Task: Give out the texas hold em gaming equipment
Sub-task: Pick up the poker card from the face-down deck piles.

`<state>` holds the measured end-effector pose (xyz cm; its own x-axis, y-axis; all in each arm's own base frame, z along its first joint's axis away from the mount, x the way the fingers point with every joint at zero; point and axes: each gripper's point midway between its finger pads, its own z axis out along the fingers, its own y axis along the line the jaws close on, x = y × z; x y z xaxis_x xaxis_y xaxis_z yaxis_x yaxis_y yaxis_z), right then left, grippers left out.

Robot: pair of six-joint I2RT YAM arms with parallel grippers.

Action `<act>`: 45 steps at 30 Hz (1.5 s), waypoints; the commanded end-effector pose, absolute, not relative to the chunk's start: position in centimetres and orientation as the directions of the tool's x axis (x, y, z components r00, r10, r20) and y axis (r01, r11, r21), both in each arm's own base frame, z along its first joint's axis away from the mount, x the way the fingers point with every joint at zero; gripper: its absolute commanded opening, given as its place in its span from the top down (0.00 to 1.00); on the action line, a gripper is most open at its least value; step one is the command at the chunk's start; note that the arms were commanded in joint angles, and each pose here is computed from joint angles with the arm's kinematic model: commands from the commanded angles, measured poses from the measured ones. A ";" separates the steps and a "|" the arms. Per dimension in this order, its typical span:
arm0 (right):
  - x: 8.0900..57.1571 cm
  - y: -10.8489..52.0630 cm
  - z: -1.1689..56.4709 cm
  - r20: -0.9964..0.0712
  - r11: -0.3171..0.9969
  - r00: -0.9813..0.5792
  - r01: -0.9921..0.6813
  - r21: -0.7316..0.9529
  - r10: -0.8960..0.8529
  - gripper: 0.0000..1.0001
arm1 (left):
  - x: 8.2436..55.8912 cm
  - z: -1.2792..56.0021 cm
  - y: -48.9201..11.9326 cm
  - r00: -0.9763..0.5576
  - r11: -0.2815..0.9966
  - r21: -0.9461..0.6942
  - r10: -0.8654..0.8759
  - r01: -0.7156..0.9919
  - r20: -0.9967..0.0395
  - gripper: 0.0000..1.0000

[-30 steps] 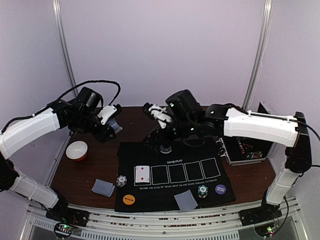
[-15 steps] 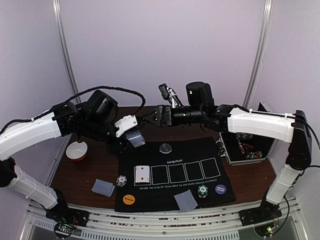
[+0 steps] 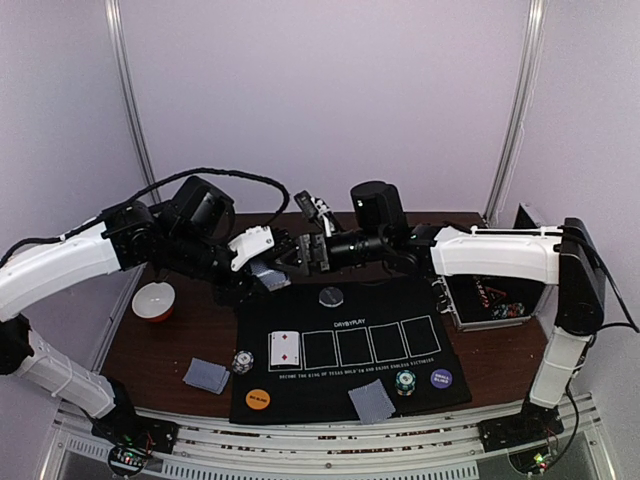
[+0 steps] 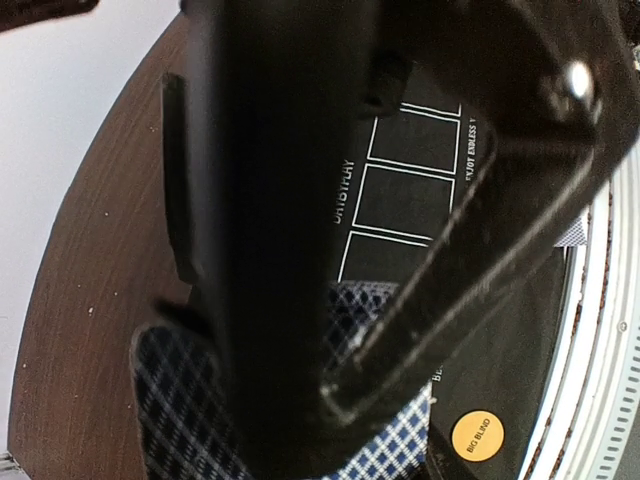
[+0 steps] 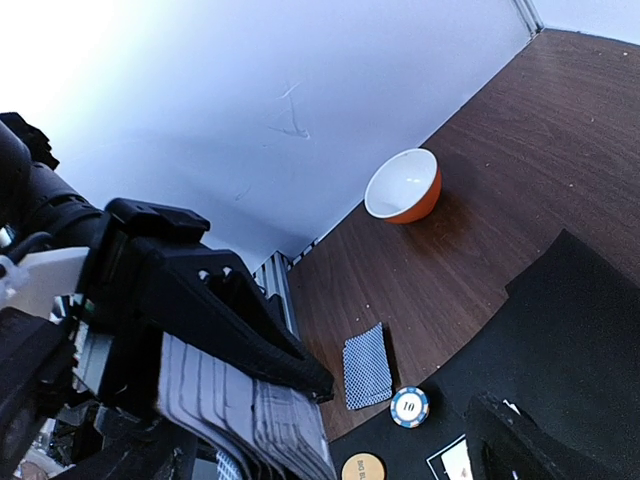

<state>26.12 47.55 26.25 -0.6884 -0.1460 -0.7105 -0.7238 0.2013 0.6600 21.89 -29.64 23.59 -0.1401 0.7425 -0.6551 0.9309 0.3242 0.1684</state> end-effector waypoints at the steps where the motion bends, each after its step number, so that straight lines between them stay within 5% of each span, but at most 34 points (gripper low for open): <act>1: 25.9 48.5 26.7 -0.740 0.181 -0.654 -0.756 0.629 -0.159 0.06 | 22.4 26.2 -30.3 -0.091 0.319 0.199 0.703 0.927 -0.705 0.57; 12: 27.3 46.9 25.0 -0.743 0.328 -0.641 -0.756 0.567 -0.192 0.27 | 22.4 25.8 -29.7 -0.091 0.325 0.218 0.720 0.920 -0.688 0.57; 35: 26.9 45.1 25.9 -0.725 0.399 -0.636 -0.757 0.518 -0.265 0.98 | 24.2 22.5 -28.4 -0.202 0.417 0.234 0.768 0.879 -0.608 0.58; 45: 27.5 43.4 26.6 -0.734 0.464 -0.613 -0.762 0.452 -0.292 1.00 | 25.1 22.0 -27.3 -0.256 0.463 0.217 0.757 0.859 -0.601 0.58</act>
